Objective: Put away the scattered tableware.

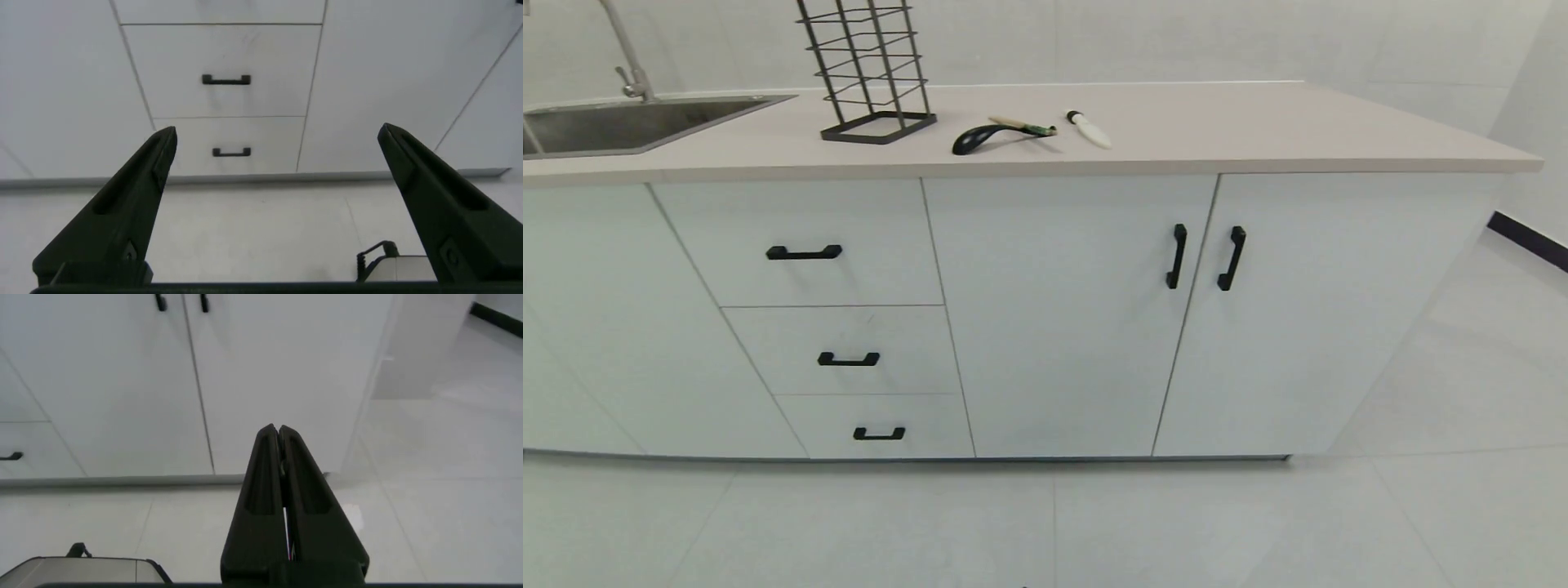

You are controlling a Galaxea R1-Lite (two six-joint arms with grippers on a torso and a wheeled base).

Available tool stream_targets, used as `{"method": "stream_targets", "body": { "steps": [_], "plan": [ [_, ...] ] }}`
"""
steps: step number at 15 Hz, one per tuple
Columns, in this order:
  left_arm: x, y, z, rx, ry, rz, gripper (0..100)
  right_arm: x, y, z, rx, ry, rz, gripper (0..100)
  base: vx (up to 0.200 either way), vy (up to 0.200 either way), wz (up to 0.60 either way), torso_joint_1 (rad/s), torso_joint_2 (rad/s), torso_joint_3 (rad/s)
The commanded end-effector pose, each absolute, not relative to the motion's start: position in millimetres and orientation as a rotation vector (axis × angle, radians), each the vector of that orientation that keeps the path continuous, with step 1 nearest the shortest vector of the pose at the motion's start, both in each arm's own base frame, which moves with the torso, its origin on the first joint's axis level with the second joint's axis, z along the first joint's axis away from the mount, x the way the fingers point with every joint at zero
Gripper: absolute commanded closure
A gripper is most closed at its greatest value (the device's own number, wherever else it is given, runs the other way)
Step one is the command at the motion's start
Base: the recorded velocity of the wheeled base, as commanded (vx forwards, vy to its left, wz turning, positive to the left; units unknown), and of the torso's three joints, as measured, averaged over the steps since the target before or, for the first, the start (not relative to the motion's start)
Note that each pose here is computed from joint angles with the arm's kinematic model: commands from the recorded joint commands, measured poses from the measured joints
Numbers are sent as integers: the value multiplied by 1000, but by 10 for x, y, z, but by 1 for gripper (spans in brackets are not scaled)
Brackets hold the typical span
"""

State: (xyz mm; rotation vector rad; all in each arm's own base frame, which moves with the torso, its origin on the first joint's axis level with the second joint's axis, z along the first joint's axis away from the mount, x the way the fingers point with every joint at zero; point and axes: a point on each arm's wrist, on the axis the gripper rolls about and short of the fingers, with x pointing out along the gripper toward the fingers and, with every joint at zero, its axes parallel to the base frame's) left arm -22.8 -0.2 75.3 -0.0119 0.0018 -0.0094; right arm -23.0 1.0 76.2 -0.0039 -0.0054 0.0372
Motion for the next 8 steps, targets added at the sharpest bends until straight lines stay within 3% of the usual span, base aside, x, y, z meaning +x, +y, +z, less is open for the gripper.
{"method": "stream_targets", "body": {
  "steps": [1,7,8],
  "plan": [
    [-228,-2,753,-12,2,-9,0,-229,10,762,-5,-5,38,100,0,0,600,2,2,2],
    [-228,-2,753,-9,2,-9,0,-229,10,761,-5,-3,38,100,0,0,600,2,2,2],
    [-228,-2,753,-9,2,-9,0,-229,10,761,-3,-3,38,100,0,0,0,0,0,0]
  ]
}}
